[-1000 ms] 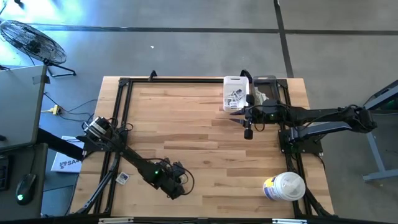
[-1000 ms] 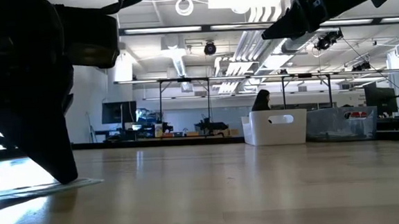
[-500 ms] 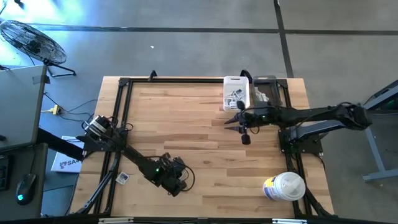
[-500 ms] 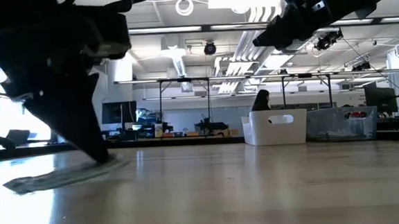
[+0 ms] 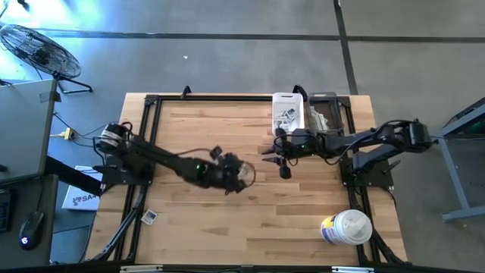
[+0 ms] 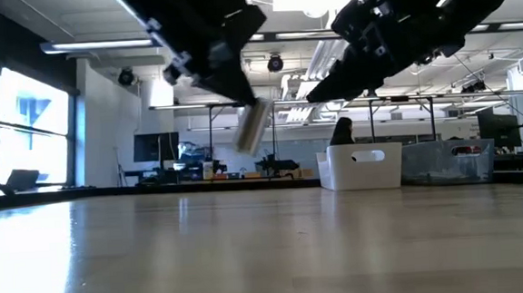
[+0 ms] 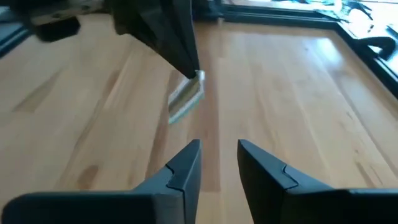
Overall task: Pick & Place First Aid Supplies
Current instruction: Put the bandage into the gray bin
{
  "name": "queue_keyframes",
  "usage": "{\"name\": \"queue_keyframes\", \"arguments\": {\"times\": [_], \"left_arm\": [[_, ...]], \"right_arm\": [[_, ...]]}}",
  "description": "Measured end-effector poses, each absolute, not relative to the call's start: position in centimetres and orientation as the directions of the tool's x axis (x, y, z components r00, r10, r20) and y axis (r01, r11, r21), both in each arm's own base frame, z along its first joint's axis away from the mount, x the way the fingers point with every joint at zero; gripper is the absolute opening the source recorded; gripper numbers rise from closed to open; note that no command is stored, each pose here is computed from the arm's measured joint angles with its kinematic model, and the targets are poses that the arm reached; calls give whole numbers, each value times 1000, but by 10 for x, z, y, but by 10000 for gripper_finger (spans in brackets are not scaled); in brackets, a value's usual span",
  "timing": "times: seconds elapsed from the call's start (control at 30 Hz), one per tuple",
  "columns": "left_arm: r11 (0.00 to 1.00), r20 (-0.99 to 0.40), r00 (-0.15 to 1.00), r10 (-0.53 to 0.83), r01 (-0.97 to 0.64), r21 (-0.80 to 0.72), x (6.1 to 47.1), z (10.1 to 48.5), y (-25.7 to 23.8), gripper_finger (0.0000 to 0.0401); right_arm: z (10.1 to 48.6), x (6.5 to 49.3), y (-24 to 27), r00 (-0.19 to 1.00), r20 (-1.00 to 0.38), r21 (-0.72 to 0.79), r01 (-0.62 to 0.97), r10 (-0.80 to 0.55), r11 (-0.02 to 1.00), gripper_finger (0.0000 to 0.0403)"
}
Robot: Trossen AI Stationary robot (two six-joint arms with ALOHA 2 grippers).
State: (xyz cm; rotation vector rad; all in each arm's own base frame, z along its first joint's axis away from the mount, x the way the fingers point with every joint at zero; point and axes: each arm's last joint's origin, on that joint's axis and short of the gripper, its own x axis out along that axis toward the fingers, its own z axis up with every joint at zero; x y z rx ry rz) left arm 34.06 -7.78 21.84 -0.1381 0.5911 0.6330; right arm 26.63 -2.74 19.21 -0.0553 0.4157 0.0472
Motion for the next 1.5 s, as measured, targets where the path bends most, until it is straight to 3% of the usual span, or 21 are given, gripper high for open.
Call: {"name": "queue_keyframes", "arguments": {"times": [0.23,0.47,0.63,0.83,1.07,1.27,1.5], "left_arm": [[808,-464,706,535,-588,37,361,232,-38,1],[871,-387,804,451,-492,-6,373,244,-21,1],[878,-334,824,457,-478,21,377,248,-21,1],[865,-291,825,484,-501,18,378,252,-18,1],[870,-263,840,475,-493,-3,379,255,-19,1],[873,-288,827,482,-482,75,376,256,-18,14],[863,-278,819,502,-495,101,362,276,-16,108]], "right_arm": [[185,270,-31,909,-416,-24,-11,0,1000,135],[190,270,-42,926,-376,23,52,-40,998,175],[190,270,-42,928,-371,52,-16,34,999,176],[191,270,-40,930,-356,69,-69,89,995,131],[191,270,-40,932,-355,66,-59,79,996,12],[188,269,-41,921,-387,82,-14,45,997,11],[186,264,-42,897,-443,112,48,7,993,3]]}}
